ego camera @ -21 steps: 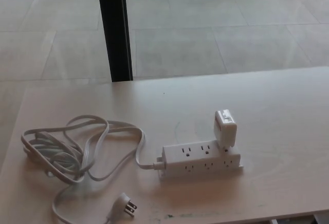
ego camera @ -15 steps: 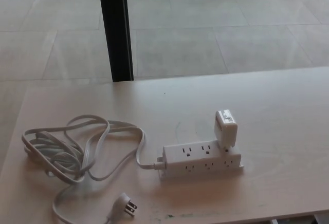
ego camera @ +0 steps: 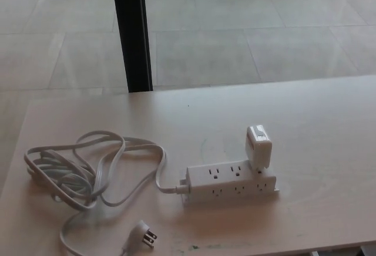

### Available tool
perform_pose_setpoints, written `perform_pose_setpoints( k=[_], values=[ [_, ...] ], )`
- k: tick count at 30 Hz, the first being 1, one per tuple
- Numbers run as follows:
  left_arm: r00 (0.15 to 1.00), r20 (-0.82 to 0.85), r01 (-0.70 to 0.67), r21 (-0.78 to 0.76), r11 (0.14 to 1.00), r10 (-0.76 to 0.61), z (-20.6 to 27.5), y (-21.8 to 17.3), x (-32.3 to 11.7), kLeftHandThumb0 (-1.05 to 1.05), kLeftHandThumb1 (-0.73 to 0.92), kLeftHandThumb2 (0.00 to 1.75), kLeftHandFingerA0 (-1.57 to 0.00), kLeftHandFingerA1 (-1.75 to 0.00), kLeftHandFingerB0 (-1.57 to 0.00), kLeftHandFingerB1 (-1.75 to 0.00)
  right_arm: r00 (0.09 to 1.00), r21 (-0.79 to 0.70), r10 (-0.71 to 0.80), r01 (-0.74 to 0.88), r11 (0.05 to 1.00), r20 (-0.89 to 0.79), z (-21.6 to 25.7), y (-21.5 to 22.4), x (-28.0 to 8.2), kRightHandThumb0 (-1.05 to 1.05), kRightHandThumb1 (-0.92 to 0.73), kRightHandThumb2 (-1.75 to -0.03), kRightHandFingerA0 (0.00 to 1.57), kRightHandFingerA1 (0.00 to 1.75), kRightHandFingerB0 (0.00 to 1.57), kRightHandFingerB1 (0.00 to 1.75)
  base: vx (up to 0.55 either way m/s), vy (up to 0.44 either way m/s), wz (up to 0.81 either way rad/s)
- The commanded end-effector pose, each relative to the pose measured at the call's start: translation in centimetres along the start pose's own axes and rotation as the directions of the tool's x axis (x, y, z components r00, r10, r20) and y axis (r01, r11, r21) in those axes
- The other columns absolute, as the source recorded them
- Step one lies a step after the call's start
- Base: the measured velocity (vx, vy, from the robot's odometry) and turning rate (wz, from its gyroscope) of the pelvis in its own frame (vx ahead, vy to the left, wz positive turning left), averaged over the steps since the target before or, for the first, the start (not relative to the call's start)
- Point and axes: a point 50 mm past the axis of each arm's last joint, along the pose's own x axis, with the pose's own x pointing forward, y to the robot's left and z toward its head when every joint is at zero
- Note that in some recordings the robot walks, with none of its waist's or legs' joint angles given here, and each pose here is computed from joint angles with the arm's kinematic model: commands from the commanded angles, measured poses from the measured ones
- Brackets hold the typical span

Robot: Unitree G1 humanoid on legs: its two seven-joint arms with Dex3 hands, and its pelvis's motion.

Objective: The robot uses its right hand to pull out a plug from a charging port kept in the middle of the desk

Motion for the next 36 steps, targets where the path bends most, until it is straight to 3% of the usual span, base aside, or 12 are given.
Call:
perform_pose_setpoints(
  k=[1, 7, 8, 12, 19, 21, 22, 27, 28, 32, 34, 36],
  values=[
    [1.000, 0.025, -0.015, -0.037, 0.999, 0.016, 0.8, 1.2, 0.0, -0.86, 0.92, 0.86, -0.71, -0.60, -0.44, -0.48, 0.906, -0.044, 0.328, -0.329, 0.943, 0.268, 10.2, 9.0, 0.7, -0.72, -0.69, -0.61, 0.83, 0.69, 0.34, 0.34, 0.00, 0.000, 0.00],
    [1.000, 0.017, -0.008, -0.032, 0.999, 0.009, 0.6, 1.2, 0.0, -0.85, 0.92, 0.81, -0.73, -0.57, -0.49, -0.44, 0.823, -0.097, 0.473, -0.468, 0.878, 0.315, 13.0, 14.5, -0.3, -0.81, -0.58, -0.69, 0.90, 0.73, 0.31, 0.36, 0.00, 0.000, 0.00],
    [1.000, 0.016, -0.010, -0.031, 0.999, 0.011, 0.6, 1.2, 0.0, -0.79, 0.81, 1.19, -0.66, -0.65, -0.42, -0.55, 0.800, -0.135, 0.514, -0.498, 0.856, 0.309, 13.3, 15.8, -0.6, -0.76, -0.68, -0.61, 0.90, 0.72, 0.31, 0.31, 0.00, 0.000, 0.00],
    [1.000, 0.020, -0.007, -0.015, 1.000, 0.008, 0.7, 1.1, 0.0, -0.86, 0.92, 0.84, -0.73, -0.61, -0.44, -0.46, 0.732, -0.203, 0.619, -0.585, 0.785, 0.284, 13.9, 19.0, -1.4, -0.78, -0.50, -0.88, 0.89, 0.82, 0.20, 0.43, 0.00, 0.000, 0.00],
    [1.000, 0.025, 0.006, -0.024, 1.000, -0.005, 0.8, 1.1, 0.0, -0.85, 0.92, 0.84, -0.65, -0.55, -0.42, -0.44, 0.616, -0.379, 0.760, -0.665, 0.644, 0.210, 13.5, 24.2, -2.9, -0.76, -0.50, -0.88, 0.92, 0.86, 0.18, 0.43, 0.00, 0.000, 0.00],
    [1.000, 0.028, 0.003, -0.022, 1.000, -0.002, 0.8, 1.2, 0.0, -0.88, 0.92, 0.86, -0.67, -0.58, -0.41, -0.45, 0.610, -0.410, 0.770, -0.663, 0.626, 0.187, 13.3, 24.8, -3.0, -0.75, -0.63, -0.60, 0.95, 0.85, 0.25, 0.30, 0.00, 0.000, 0.00],
    [1.000, 0.027, -0.002, -0.004, 1.000, 0.003, 0.8, 1.2, 0.0, -0.78, 0.82, 1.19, -0.63, -0.64, -0.42, -0.55, 0.602, -0.456, 0.785, -0.663, 0.594, 0.147, 12.9, 25.7, -3.1, -0.84, -0.53, -0.89, 0.92, 0.87, 0.20, 0.43, 0.00, 0.000, 0.00],
    [0.999, 0.033, 0.010, -0.002, 1.000, -0.010, 0.9, 1.3, 0.0, -0.86, 0.92, 0.88, -0.65, -0.59, -0.40, -0.45, 0.583, -0.582, 0.811, -0.643, 0.499, 0.052, 12.2, 27.6, -3.3, -0.91, -0.56, -0.92, 0.98, 0.97, 0.22, 0.42, 0.00, 0.000, 0.00],
    [0.999, 0.033, 0.010, -0.004, 1.000, -0.010, 0.9, 1.3, 0.0, -0.78, 0.83, 1.20, -0.62, -0.64, -0.39, -0.54, 0.580, -0.593, 0.813, -0.639, 0.489, 0.045, 12.1, 27.8, -3.3, -0.81, -0.64, -0.60, 0.99, 0.97, 0.27, 0.32, 0.00, 0.000, 0.00],
    [0.999, 0.038, 0.017, -0.002, 1.000, -0.016, 1.0, 1.3, 0.0, -0.77, 0.81, 1.19, -0.59, -0.63, -0.39, -0.55, 0.545, -0.717, 0.838, -0.575, 0.394, 0.023, 11.6, 28.6, -3.5, -0.81, -0.67, -0.61, 0.99, 0.88, 0.28, 0.34, 0.00, 0.000, 0.00],
    [0.999, 0.039, 0.015, -0.001, 1.000, -0.015, 1.1, 1.4, 0.0, -0.78, 0.83, 1.20, -0.61, -0.64, -0.40, -0.55, 0.548, -0.770, 0.836, -0.533, 0.351, 0.001, 11.6, 28.8, -3.5, -0.89, -0.59, -0.95, 0.97, 0.91, 0.23, 0.45, 0.00, 0.000, 0.00],
    [0.999, 0.043, 0.011, -0.002, 1.000, -0.011, 1.2, 1.4, -0.1, -0.77, 0.82, 1.19, -0.62, -0.64, -0.41, -0.55, 0.545, -0.820, 0.838, -0.491, 0.295, -0.025, 11.7, 29.1, -3.4, -0.80, -0.70, -0.62, 0.96, 0.99, 0.25, 0.31, 0.00, 0.000, 0.00]
  ],
)
